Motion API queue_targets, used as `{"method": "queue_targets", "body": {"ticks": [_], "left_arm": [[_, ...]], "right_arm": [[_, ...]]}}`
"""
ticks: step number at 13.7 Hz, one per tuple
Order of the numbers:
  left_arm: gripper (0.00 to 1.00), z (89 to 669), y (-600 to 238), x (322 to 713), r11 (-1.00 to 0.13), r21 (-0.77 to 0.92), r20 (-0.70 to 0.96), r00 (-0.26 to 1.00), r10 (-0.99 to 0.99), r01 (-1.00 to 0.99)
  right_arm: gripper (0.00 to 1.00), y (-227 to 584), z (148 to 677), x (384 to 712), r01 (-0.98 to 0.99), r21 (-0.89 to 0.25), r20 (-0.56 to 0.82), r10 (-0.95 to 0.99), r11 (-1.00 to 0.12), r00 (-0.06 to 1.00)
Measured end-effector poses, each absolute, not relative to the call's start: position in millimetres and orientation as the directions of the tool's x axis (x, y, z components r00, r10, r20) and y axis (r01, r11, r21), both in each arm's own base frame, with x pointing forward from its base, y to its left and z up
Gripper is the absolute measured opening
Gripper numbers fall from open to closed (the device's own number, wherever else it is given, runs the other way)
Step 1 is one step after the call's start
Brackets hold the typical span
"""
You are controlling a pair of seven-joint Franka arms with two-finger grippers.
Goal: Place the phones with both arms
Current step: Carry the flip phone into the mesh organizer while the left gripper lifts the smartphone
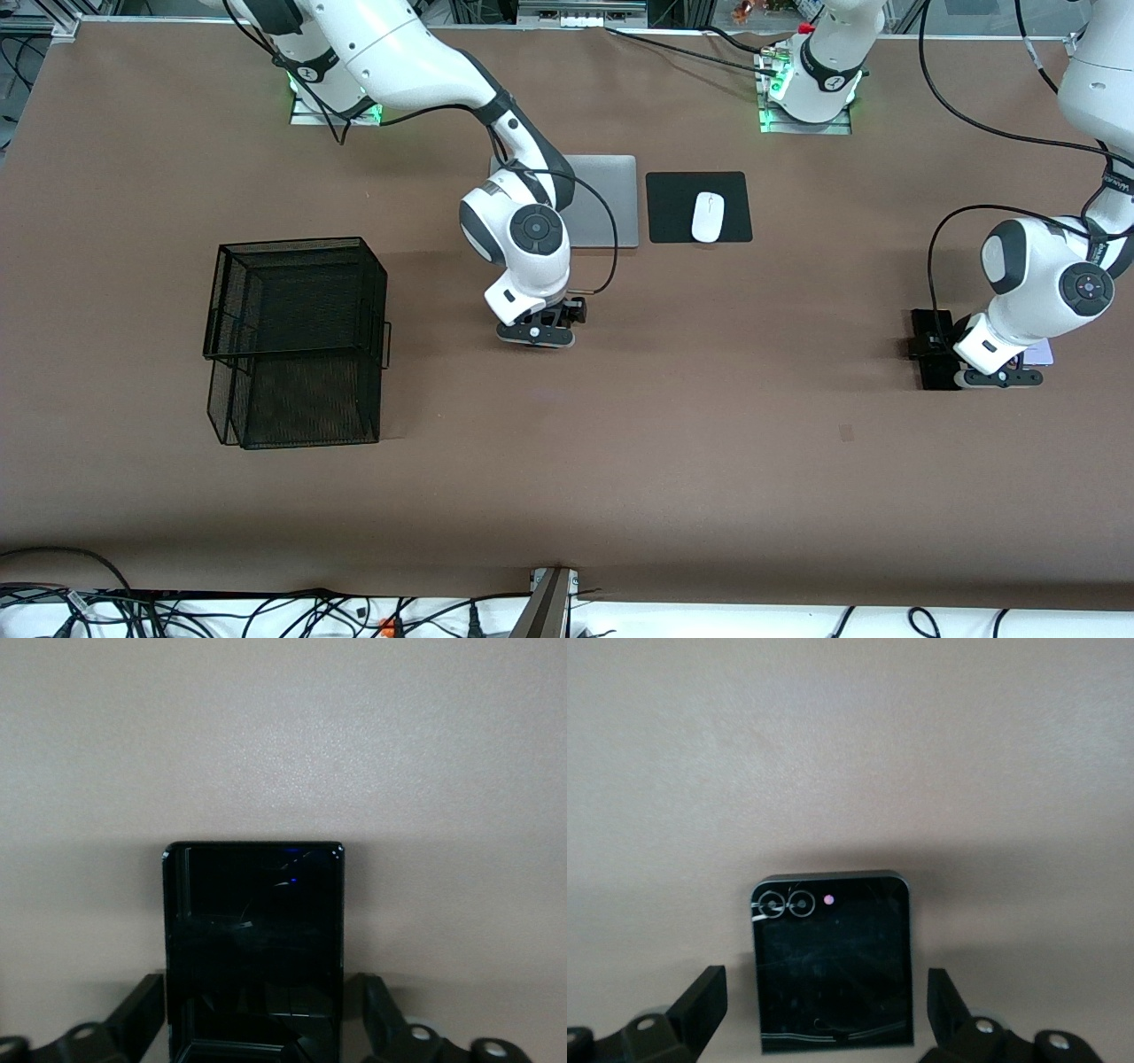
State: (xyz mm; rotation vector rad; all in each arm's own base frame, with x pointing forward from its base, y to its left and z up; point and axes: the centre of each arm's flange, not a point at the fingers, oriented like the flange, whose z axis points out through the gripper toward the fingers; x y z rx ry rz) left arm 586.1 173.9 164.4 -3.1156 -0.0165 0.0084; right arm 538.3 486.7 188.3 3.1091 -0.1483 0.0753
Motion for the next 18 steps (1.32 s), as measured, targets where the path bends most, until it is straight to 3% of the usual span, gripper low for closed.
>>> {"method": "queue_targets", "body": {"ticks": [1,2,6,8,11,13,18], "left_arm": [[0.81,165,174,586,-1.000,-0.026,-0.005,1.000,0.001,0.001],[0.79,166,174,587,-1.000,-0.026,-0.004,1.000,-0.016,-0.016],[0.79,172,173,589,-0.999,-0.028,-0.017,0.999,-0.040,-0.041],[0.79,195,165,599,-0.998,-0.035,-0.049,0.997,-0.059,-0.061],[0.79,263,136,628,-0.994,-0.043,-0.149,0.984,-0.097,-0.105],[0.79,315,111,645,-0.990,-0.044,-0.179,0.976,-0.125,-0.135],[0.79,384,50,663,-0.977,-0.051,-0.240,0.952,-0.188,-0.206]], "right_arm": [[1.00,486,185,538,-0.089,0.027,0.049,-0.088,-0.996,0.995],[1.00,486,183,538,-0.082,0.026,0.049,-0.080,-0.996,0.996],[1.00,486,171,537,-0.066,0.022,0.053,-0.065,-0.998,0.996],[0.80,486,172,538,-0.044,0.018,0.057,-0.043,-0.999,0.997],[0.79,484,185,546,-0.043,0.016,0.063,-0.042,-0.999,0.997],[0.79,480,219,553,-0.054,0.027,0.056,-0.053,-0.998,0.997],[0.79,407,375,578,-0.051,0.036,-0.064,-0.053,-0.998,0.997]]}}
